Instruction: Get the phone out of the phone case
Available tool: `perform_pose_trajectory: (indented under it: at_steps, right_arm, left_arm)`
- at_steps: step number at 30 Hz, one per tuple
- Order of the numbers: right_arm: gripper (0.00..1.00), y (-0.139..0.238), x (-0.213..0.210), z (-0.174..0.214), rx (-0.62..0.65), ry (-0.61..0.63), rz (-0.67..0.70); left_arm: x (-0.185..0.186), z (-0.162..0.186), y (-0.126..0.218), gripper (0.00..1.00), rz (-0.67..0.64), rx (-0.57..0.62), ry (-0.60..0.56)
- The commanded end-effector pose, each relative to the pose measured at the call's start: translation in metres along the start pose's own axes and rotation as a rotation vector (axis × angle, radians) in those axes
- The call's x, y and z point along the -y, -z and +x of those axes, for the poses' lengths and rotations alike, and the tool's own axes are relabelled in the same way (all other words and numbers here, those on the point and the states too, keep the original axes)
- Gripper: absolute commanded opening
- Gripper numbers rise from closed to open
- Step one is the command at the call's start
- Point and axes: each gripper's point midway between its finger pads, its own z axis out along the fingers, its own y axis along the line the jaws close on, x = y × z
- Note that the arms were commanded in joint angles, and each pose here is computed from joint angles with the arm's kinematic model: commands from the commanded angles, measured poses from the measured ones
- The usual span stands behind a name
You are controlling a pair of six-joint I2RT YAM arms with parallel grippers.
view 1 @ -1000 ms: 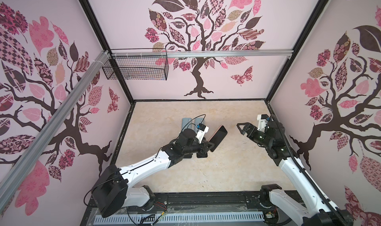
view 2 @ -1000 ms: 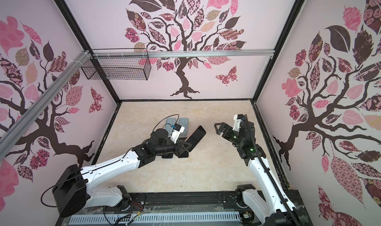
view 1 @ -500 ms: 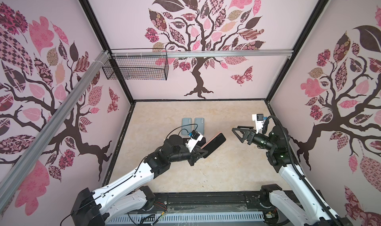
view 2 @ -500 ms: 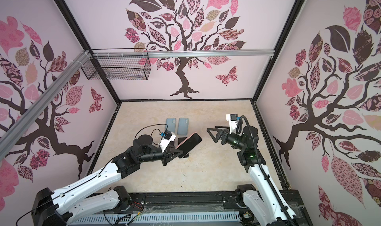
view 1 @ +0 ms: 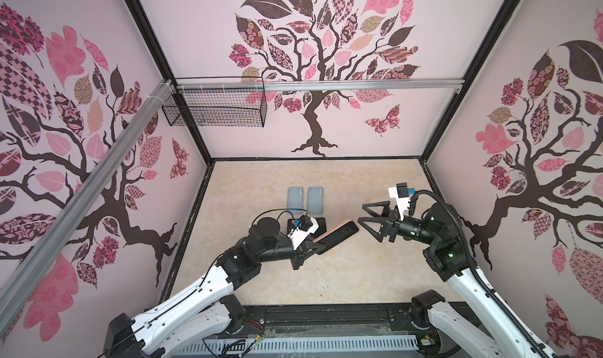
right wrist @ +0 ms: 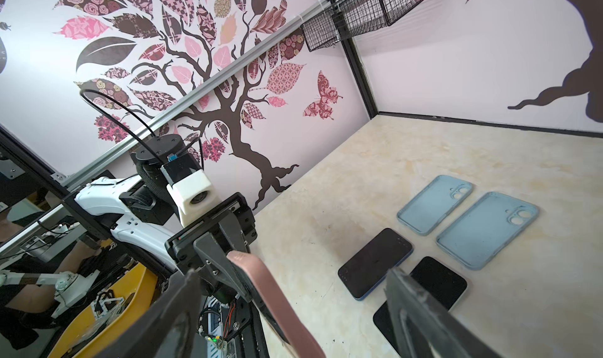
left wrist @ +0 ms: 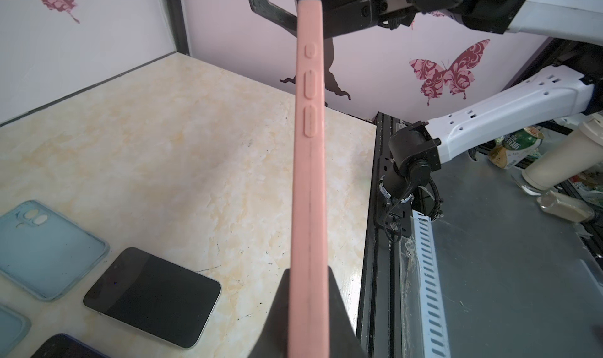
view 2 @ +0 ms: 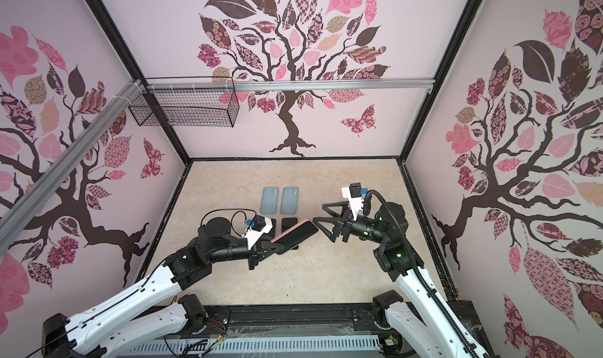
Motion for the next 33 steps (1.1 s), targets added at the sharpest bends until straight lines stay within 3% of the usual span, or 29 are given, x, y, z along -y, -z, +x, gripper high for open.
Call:
perform_pose_trajectory:
  at_steps: [1,15,25,33]
  right_arm:
    - [0.89,0.003,-0.024,-0.011,-0.001,0.031,-0.069]
    - [0.85,-0.005,-0.069,0.014,-0.122,0.040,-0.284]
    - [0.67,-0.007,-0.067,0.027,-0.158,0.003,-0.304]
    - [0.49,-0.010,-0.065,0.023,-0.111,-0.036,-0.308]
  left_arm:
    - [0.011,-0.019,0.009,0.00,0.037,0.062,-0.091]
    - [0.026,-0.020,0.015,0.00,0.112,0.057,-0.145]
    - [0.028,-0.023,0.015,0.00,0.122,0.078,-0.149]
    - [0.029,-0.024,0.017,0.00,0.124,0.081,-0.151]
